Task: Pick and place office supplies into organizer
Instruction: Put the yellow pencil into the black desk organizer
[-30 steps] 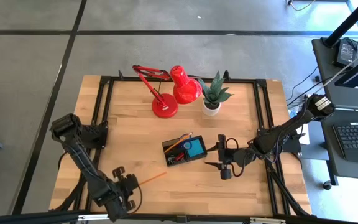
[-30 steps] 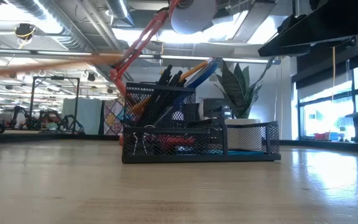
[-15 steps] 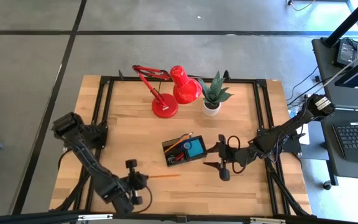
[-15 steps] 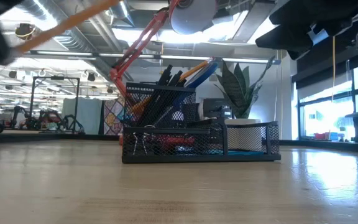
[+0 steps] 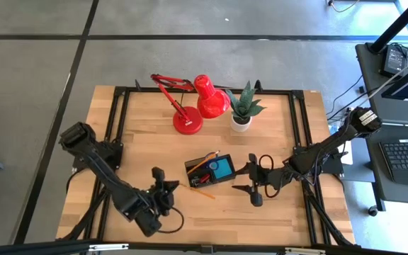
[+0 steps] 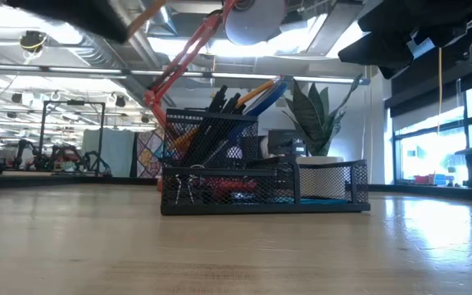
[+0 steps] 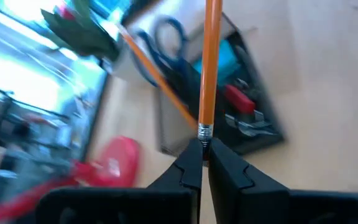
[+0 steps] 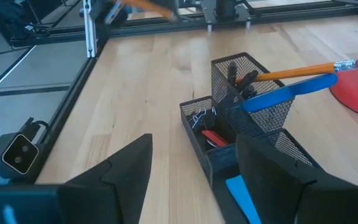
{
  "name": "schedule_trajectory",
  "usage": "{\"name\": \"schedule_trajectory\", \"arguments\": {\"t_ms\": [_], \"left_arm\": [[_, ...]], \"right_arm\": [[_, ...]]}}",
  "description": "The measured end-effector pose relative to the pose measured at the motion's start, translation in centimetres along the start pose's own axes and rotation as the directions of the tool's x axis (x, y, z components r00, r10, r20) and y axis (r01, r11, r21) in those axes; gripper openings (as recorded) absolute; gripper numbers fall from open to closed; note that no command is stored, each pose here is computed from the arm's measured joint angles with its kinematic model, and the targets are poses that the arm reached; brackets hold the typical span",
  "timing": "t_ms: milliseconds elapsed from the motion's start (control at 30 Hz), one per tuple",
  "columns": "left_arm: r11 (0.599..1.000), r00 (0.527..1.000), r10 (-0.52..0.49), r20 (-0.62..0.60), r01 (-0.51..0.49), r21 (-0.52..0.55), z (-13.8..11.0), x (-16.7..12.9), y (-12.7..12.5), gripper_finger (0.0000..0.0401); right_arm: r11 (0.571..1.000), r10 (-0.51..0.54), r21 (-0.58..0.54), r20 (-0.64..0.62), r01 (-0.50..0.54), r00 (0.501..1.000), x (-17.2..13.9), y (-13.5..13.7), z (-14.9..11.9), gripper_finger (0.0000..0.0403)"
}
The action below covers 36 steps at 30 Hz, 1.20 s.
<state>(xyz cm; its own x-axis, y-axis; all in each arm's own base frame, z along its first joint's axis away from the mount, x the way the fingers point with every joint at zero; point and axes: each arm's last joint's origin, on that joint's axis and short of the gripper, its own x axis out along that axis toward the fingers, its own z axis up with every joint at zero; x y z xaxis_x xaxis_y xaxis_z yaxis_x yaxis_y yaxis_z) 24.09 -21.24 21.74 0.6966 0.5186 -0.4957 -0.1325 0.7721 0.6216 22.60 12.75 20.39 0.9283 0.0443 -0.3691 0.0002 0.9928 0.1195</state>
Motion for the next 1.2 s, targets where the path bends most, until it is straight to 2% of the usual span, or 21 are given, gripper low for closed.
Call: {"name": "schedule_trajectory", "arguments": {"t_ms": [167, 300, 433, 567, 767, 933, 1067, 1133, 1200], "left_arm": [[0.974, 0.995, 0.090, 0.050, -0.098, 0.205, 0.6, -0.1, 1.6, 0.0008], [0.915, 0.990, 0.130, 0.051, -0.139, 0.380, 0.9, 0.3, 2.5, 0.0008], [0.848, 0.972, 0.225, 0.066, -0.229, 0.478, 1.1, 1.0, 3.4, 0.0008], [0.738, 0.935, 0.342, 0.089, -0.326, 0.590, 1.3, 1.6, 4.2, 0.0008], [0.525, 0.842, 0.520, 0.141, -0.446, 0.725, 1.4, 2.2, 5.3, 0.0008], [0.392, 0.834, 0.535, 0.136, -0.387, 0.835, 1.4, 2.3, 5.7, 0.0008], [0.253, 0.834, 0.535, 0.136, -0.312, 0.916, 1.2, 2.3, 5.8, 0.0008], [0.226, 0.834, 0.535, 0.135, -0.296, 0.928, 1.3, 2.3, 5.9, 0.0008], [0.226, 0.834, 0.536, 0.132, -0.292, 0.929, 1.3, 2.1, 6.3, 0.0008]], "right_arm": [[1.000, -0.002, -0.004, -0.005, 0.002, 1.000, 0.0, 0.0, -0.1, 0.0233], [1.000, -0.006, -0.013, -0.017, 0.006, 1.000, 0.0, -0.1, -0.2, 0.0233], [1.000, -0.006, -0.014, -0.018, 0.006, 1.000, 0.0, -0.1, -0.2, 0.0233], [0.999, -0.007, -0.045, -0.018, 0.006, 1.000, 0.0, -0.1, -0.2, 0.0233], [0.996, -0.007, -0.093, -0.019, 0.006, 1.000, 0.0, -0.1, -0.2, 0.0233], [0.993, -0.007, -0.117, -0.018, 0.005, 1.000, 0.0, -0.1, -0.2, 0.0233], [0.993, -0.009, -0.121, -0.022, 0.006, 1.000, 0.0, -0.1, -0.2, 0.0233], [0.993, -0.009, -0.120, -0.022, 0.006, 1.000, 0.0, -0.1, -0.2, 0.0233], [0.993, -0.009, -0.119, -0.023, 0.007, 1.000, 0.0, -0.1, -0.2, 0.0233]]}}
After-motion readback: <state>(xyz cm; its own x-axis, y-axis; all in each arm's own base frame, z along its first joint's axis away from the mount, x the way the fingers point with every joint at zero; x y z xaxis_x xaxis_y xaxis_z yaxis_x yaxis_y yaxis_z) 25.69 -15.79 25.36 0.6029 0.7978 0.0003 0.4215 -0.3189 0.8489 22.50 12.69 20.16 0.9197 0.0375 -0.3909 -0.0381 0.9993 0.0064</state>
